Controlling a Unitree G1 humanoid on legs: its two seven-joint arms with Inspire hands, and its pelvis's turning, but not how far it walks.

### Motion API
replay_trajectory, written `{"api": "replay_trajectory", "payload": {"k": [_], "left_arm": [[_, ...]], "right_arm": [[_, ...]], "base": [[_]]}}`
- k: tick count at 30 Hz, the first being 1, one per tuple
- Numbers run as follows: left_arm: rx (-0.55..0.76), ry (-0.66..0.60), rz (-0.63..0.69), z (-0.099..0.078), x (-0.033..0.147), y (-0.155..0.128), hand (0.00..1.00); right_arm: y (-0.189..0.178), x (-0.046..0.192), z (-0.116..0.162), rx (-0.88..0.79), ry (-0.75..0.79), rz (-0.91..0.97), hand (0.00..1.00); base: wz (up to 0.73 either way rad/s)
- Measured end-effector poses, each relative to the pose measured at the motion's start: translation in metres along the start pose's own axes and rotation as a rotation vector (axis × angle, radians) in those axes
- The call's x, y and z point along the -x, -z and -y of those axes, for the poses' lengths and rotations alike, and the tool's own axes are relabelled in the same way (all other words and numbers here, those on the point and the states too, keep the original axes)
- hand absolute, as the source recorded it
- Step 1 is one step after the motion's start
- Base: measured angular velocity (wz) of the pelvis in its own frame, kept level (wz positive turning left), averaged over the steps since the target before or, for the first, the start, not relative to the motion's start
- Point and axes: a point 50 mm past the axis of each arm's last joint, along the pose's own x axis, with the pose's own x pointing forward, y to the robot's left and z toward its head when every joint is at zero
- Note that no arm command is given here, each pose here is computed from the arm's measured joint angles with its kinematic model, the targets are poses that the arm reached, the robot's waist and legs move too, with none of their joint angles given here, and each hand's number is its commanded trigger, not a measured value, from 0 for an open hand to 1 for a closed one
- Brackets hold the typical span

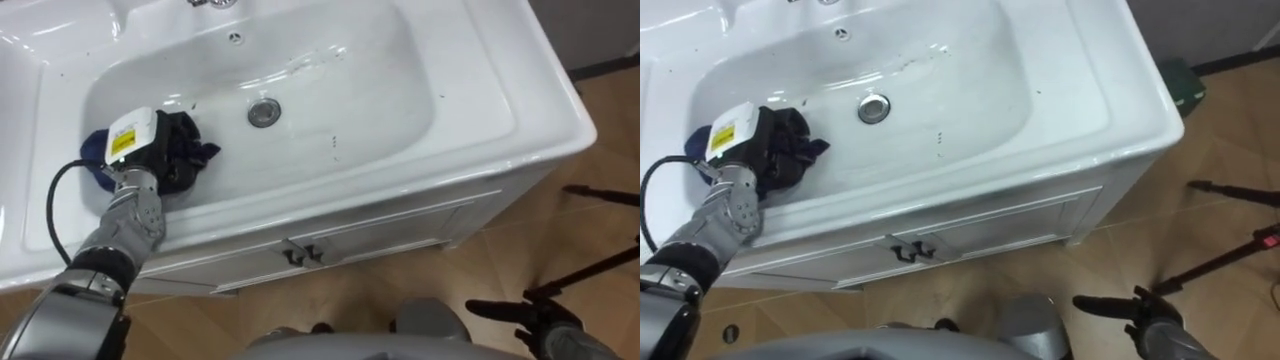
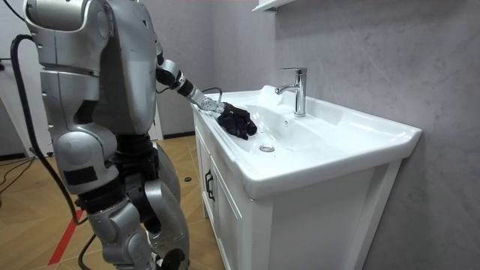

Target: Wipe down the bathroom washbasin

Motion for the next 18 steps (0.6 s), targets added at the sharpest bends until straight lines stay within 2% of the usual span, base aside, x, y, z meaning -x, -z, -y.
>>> {"api": "replay_trajectory", "payload": {"k": [7, 12, 14, 18], "left_arm": [[0.057, 0.037, 0.016, 0.011, -0.002, -0.028, 1.00], [0.222, 0.113, 0.019, 0.023, -0.003, -0.053, 1.00], [0.343, 0.146, 0.001, 0.029, -0.003, -0.064, 1.00], [0.458, 0.202, 0.032, 0.033, -0.001, -0.081, 1.00]], "right_arm": [[0.003, 0.000, -0.003, -0.010, -0.011, -0.006, 0.00], [0.005, -0.001, -0.009, -0.015, -0.025, -0.011, 0.00], [0.006, -0.001, -0.011, -0.018, -0.026, -0.014, 0.00], [0.007, -0.001, -0.012, -0.016, -0.026, -0.018, 0.00]], "base": [[0.12], [0.00], [0.00], [0.04]]}}
